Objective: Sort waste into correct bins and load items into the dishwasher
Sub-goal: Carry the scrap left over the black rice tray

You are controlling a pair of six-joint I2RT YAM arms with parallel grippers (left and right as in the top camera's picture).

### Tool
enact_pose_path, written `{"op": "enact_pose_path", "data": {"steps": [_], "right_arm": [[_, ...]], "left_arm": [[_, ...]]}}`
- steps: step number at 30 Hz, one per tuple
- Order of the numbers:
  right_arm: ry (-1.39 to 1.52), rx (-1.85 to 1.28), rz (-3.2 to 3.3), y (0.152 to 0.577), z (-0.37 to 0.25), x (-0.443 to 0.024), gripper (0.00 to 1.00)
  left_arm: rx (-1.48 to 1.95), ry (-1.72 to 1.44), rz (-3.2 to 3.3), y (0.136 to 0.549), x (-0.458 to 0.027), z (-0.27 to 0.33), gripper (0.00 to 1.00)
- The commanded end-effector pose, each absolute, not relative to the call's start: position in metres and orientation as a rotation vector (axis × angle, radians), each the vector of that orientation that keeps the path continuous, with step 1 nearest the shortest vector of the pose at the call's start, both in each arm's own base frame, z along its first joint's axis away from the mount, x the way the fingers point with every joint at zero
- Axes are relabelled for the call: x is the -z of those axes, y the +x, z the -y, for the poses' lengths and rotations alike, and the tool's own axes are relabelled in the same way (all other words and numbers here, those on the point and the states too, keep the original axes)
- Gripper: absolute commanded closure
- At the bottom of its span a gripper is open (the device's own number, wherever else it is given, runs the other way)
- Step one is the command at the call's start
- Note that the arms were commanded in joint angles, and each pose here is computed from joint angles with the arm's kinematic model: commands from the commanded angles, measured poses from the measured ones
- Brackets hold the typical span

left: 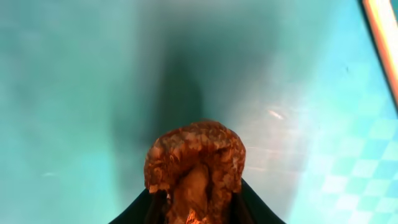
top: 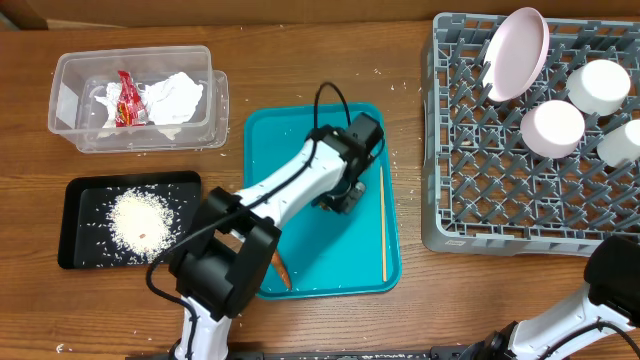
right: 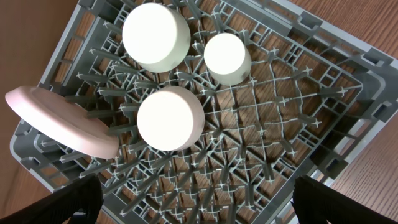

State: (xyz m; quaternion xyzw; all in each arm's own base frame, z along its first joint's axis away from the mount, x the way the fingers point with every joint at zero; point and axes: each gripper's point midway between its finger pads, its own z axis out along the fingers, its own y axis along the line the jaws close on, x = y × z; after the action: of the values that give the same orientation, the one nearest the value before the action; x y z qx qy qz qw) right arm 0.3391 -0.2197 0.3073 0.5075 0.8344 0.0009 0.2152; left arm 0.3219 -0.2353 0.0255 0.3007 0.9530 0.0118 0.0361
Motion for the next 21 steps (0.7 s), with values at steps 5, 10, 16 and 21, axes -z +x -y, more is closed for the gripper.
{"op": "enact_pose_path", "data": {"steps": [5,10,16,21], "right_arm": [[1.402,-0.01,-2.296,0.339,0.218,-0.313,0.0],[1.402,-0.01,-2.296,0.339,0.218,-0.313,0.0],[1.402,-0.01,-2.296,0.339,0.218,-0.313,0.0],[1.402,-0.01,-2.296,0.339,0.218,-0.313,0.0]], "left_arm": [[-0.036,0.701,-2.926,0.369,-0.069,0.21,0.71],[-0.062,0.524,-2.909,0.404,-0.104,0.171,0.7],[-0.123,0.011,-2.888,0.443,-0.155,0.073,0.69],[-0.136,-0.327,-2.914,0.435,-0.167,0.015,0.73]]}}
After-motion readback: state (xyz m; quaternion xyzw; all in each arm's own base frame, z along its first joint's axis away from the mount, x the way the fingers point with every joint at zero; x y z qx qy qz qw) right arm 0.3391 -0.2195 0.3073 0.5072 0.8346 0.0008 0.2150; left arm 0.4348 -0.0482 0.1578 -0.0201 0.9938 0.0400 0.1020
